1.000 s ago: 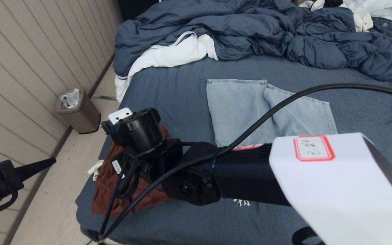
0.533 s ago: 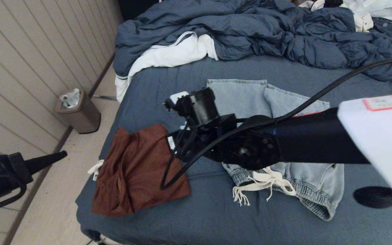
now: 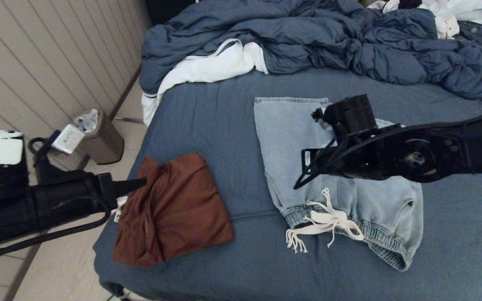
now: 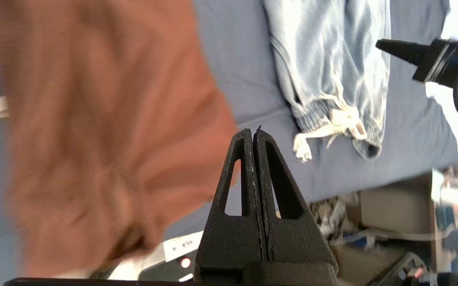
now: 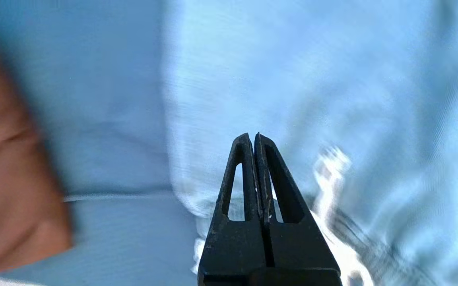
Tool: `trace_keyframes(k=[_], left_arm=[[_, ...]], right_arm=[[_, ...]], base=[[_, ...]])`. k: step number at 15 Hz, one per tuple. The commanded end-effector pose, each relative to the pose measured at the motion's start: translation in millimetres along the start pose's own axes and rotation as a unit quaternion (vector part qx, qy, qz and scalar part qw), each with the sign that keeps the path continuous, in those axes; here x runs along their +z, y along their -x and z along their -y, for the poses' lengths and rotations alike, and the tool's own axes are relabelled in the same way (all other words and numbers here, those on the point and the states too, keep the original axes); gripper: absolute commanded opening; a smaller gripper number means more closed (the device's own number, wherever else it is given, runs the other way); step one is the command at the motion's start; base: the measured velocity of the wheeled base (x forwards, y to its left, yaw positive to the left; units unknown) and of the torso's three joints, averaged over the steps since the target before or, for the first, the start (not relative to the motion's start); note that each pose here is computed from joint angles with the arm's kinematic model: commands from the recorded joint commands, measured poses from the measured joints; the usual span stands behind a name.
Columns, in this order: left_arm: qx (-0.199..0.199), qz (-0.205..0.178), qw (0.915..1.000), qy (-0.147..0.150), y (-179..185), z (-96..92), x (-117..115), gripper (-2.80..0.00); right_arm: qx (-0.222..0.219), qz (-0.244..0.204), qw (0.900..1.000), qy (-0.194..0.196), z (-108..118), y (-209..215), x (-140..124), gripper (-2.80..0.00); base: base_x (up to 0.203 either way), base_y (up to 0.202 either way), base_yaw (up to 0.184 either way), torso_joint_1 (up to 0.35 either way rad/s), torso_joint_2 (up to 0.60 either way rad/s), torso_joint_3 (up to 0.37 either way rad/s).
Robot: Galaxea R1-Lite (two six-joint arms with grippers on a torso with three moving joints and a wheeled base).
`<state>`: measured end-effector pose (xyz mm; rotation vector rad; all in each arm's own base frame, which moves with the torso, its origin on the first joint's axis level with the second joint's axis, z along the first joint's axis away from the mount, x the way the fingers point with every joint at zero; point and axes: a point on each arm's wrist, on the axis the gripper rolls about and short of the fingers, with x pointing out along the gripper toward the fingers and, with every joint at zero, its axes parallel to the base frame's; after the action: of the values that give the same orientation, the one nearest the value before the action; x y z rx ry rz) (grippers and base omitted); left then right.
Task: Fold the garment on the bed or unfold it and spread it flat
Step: Fold the blue shorts
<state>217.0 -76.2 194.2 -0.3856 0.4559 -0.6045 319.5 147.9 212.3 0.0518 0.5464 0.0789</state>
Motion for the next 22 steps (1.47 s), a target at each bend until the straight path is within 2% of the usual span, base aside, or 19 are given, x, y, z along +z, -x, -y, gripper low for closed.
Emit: trace_keyframes(k=[1,4,7,10,12,13,17,20,22], left_arm=[[-0.015,-0.044,0.9989,-0.001,-42.4,6.3,-5.7,-2.8],[-0.058,-0.049,0.997,-0.015,-81.9,39.4,3.5,-2.8],[-0.095,-0.09,0.9914,-0.008,-122.4,69.4,-8.8,-2.8],[-0.102,-0.115,0.9881,0.003,-159.2,77.6,-21.6,-2.8],[-0.103,-0.136,0.9853,-0.003,-181.2,87.9,-39.8,-2.8],[-0.1,-0.131,0.9864,-0.007,-186.7,92.3,-40.9,-2.8],[-0.1,-0.138,0.9852,-0.011,-188.7,99.6,-49.5,-2.8],[-0.106,-0.15,0.9829,-0.013,-189.8,105.5,-58.6,-2.8],[-0.109,-0.148,0.9829,-0.01,-187.0,109.5,-57.4,-2.8]], right_arm=[[-0.008,-0.007,0.999,-0.033,19.4,2.7,-0.9,-2.8],[0.021,-0.019,0.999,-0.038,24.7,-0.6,-0.6,-2.8],[0.039,-0.009,0.999,-0.029,19.0,-6.8,8.8,-2.8],[0.034,-0.016,0.999,-0.017,21.6,-7.9,2.9,-2.8],[0.023,-0.009,1.0,-0.012,30.6,-9.5,7.6,-2.8],[0.016,-0.001,1.0,-0.004,37.3,-11.7,13.2,-2.8],[-0.018,-0.002,1.0,-0.011,63.1,-31.9,18.1,-2.8],[-0.023,-0.011,1.0,-0.009,64.6,-38.3,13.4,-2.8],[-0.023,-0.001,1.0,-0.011,64.5,-33.3,18.4,-2.8]], base=[[0.0,0.0,0.0,0.0,0.0,0.0],[0.0,0.0,0.0,0.0,0.0,0.0],[0.0,0.0,0.0,0.0,0.0,0.0],[0.0,0.0,0.0,0.0,0.0,0.0],[0.0,0.0,0.0,0.0,0.0,0.0],[0.0,0.0,0.0,0.0,0.0,0.0],[0.0,0.0,0.0,0.0,0.0,0.0],[0.0,0.0,0.0,0.0,0.0,0.0],[0.0,0.0,0.0,0.0,0.0,0.0]])
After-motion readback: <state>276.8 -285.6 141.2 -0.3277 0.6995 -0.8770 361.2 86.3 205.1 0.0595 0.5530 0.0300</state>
